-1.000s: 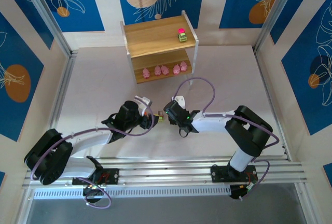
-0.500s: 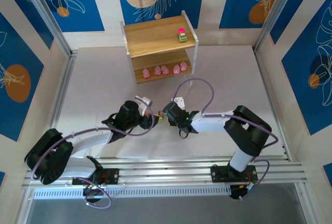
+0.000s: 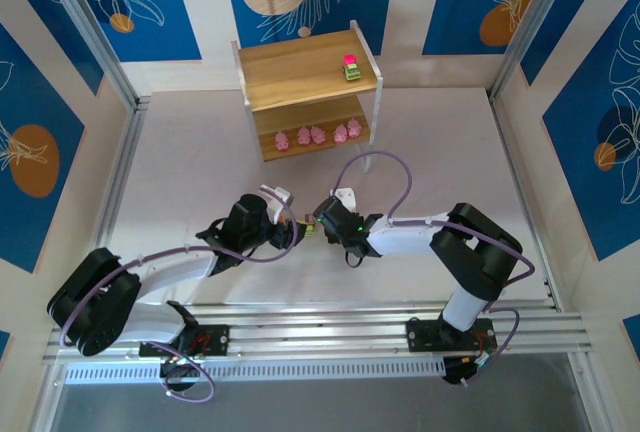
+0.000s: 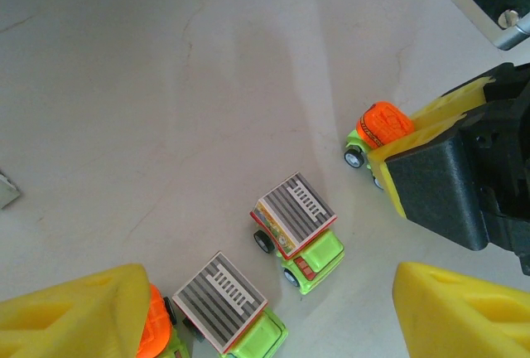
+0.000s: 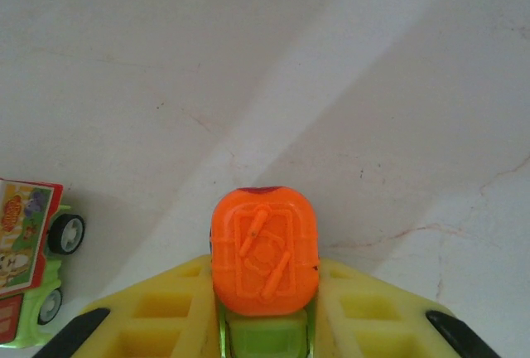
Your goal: Place and organize the plastic toys onto the shelf
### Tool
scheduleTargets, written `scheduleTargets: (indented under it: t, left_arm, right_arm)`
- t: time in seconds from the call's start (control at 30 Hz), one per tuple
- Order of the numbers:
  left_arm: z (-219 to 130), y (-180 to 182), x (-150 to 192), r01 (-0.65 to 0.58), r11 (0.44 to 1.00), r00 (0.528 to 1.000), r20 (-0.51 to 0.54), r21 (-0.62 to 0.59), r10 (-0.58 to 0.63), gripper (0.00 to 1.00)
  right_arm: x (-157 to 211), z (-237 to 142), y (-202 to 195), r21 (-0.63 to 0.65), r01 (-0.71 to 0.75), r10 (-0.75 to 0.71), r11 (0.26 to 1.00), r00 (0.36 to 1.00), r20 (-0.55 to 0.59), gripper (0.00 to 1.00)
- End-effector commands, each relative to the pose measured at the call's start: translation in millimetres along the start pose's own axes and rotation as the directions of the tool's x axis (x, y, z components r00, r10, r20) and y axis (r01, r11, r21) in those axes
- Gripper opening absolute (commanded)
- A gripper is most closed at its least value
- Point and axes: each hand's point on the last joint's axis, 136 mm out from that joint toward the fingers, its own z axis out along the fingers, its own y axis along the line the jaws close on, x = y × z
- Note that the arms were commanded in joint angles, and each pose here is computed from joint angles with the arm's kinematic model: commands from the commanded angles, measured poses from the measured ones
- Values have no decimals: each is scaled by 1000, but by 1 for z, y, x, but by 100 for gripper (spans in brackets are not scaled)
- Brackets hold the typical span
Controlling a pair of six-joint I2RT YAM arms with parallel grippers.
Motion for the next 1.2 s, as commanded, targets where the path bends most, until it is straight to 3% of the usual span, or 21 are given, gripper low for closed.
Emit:
scheduleTargets:
  t: [0.0,0.53,1.17]
  left_arm:
    - [0,-1,-10,-2,1000,1000,13,12,2,77]
    - [0,-1,-10,-2,1000,1000,12,13,2,77]
    - [1,-1,-10,-3,1000,1000,18,7,2,77]
  right_arm:
    - [-3,-3,-2,24,18,-19,1000,1000,4,22]
    - [-33,-53,-4,-12,76,-76,997,997,14,20]
    - [-102,-131,2,-68,137,-132,988,988,79,19]
